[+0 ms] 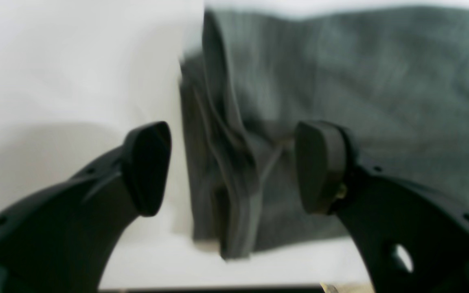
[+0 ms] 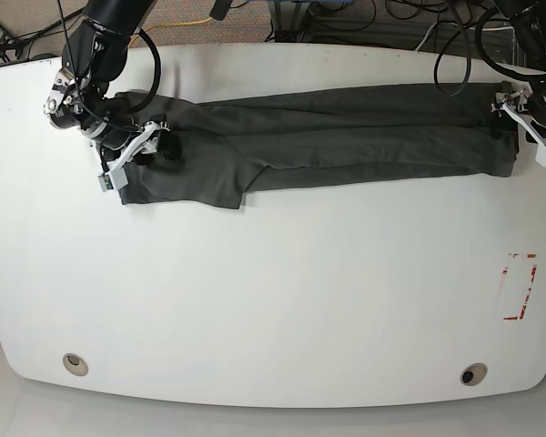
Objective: Fold the T-shirt properly
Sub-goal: 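Hold the grey strip's ends with both grippers, pressing it flat, then move the left gripper to the strip's middle and grasp it, then fold the strip's end held by the right gripper over toward the left gripper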
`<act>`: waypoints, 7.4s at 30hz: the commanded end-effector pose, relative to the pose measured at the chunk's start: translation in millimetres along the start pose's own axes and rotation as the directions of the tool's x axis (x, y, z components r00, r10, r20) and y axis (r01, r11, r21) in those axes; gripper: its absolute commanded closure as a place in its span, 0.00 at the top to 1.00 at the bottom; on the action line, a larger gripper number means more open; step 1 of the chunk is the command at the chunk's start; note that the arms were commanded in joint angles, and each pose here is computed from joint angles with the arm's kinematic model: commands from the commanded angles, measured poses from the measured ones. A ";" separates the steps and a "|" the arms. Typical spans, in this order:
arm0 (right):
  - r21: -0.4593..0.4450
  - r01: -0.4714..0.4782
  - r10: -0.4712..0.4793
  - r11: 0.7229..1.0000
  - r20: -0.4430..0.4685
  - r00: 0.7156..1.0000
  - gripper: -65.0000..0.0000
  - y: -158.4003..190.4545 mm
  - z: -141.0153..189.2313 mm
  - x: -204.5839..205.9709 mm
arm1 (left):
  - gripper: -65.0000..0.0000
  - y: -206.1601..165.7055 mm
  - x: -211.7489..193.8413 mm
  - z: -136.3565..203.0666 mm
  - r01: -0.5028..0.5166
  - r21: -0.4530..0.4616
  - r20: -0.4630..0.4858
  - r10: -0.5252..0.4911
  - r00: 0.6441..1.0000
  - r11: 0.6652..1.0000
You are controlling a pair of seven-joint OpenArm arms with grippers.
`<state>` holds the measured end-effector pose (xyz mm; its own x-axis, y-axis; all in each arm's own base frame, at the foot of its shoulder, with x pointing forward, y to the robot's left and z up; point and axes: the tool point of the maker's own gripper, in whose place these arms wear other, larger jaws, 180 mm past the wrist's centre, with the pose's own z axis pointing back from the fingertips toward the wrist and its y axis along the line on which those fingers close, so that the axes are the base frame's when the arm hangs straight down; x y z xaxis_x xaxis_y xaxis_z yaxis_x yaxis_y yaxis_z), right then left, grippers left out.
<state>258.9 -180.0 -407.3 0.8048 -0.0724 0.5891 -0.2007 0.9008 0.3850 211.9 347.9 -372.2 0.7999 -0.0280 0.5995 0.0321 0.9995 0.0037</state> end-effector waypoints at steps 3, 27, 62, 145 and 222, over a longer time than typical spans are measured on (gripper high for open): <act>-0.007 -0.008 0.007 1.000 -0.003 1.000 0.59 -0.6 0.7 2.0 | 0.70 9.6 14.2 13.8 -0.052 -0.014 0.070 0.053 0.996 0.999; -0.007 0.003 -0.003 1.000 -0.023 1.000 0.59 -0.5 1.5 -9.1 | 0.69 15.1 -11.3 -25.3 -0.187 -0.116 -0.043 0.183 0.982 0.976; 0.001 0.025 -0.025 1.000 -0.038 0.999 0.59 -1.9 -3.4 -14.0 | 0.05 -206.5 94.8 -3.2 0.354 -0.409 0.224 -0.284 0.932 0.841; 0.147 0.162 -0.170 0.976 0.045 0.984 0.64 20.8 -1.0 10.8 | 0.10 -173.7 19.3 -55.2 0.218 -0.330 -0.027 -0.240 0.970 0.918; 0.507 -0.470 0.430 0.723 0.202 0.880 0.84 251.7 -16.5 50.4 | 0.11 -118.7 75.4 -14.1 0.166 -0.067 0.149 -0.155 0.977 0.984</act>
<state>259.2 49.4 -305.4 0.5416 0.2639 0.7981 -0.7910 0.4814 0.3775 269.7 221.0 -358.2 0.7315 -0.1691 0.6605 0.2120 0.9771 0.0154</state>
